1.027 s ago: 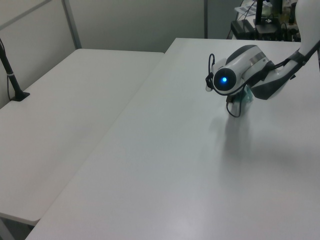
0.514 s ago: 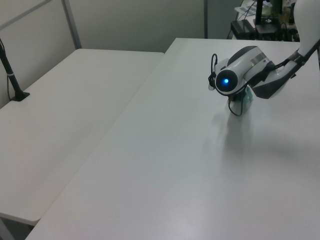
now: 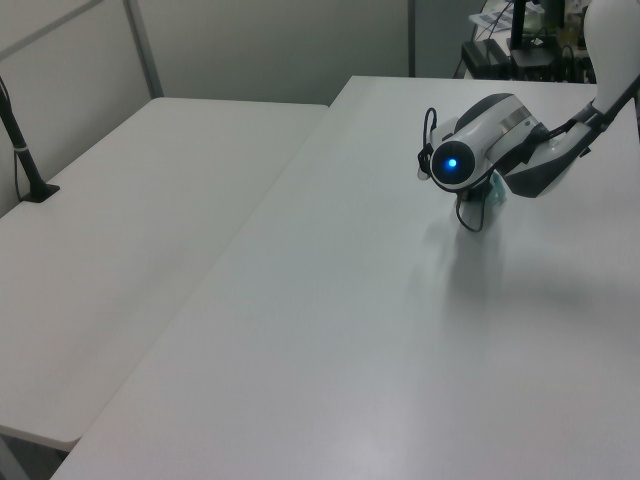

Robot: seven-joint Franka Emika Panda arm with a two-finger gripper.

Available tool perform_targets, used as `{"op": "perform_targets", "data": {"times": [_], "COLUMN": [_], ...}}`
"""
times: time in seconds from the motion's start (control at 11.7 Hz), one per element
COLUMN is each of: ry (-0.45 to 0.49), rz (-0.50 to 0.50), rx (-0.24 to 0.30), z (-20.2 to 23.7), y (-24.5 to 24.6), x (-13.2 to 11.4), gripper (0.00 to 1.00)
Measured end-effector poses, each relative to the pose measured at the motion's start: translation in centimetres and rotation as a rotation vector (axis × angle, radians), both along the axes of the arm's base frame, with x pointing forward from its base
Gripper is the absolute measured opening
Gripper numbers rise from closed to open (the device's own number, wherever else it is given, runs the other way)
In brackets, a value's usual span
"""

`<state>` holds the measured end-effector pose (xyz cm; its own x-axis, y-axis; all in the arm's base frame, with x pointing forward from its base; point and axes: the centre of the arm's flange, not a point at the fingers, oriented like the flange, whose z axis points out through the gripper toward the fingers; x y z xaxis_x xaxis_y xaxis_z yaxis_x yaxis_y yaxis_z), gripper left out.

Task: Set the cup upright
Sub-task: 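Close the gripper on the cup's rim and lift it, then rotate the held cup upright and lower it onto the table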

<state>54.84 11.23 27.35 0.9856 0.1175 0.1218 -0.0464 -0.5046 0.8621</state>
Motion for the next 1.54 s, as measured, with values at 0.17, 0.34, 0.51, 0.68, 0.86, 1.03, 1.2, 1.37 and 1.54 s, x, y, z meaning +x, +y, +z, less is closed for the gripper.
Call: {"op": "perform_targets", "data": {"times": [0.17, 0.34, 0.51, 0.68, 0.86, 1.03, 1.2, 1.37, 1.54], "ry": [-0.011, -0.014, -0.015, -0.017, -0.033, -0.058, -0.053, -0.085, -0.128], "rz": [0.019, 0.026, 0.026, 0.025, 0.024, 0.007, -0.016, -0.020, -0.028], "rx": [-0.023, -0.030, -0.031, -0.031, -0.025, 0.038, 0.122, 0.212, 0.355], "z": [0.5, 0.5, 0.6, 0.7, 1.4, 3.0, 5.4, 8.0, 9.9], "y": [-0.1, -0.2, -0.2, -0.3, -0.2, 0.4, 1.1, 1.8, 3.0], "x": [0.2, 0.3, 0.3, 0.3, 0.5, 0.7, 1.1, 1.6, 1.8], "gripper": [0.27, 0.21, 0.19, 0.16, 0.13, 0.10, 0.10, 0.10, 0.10]}}
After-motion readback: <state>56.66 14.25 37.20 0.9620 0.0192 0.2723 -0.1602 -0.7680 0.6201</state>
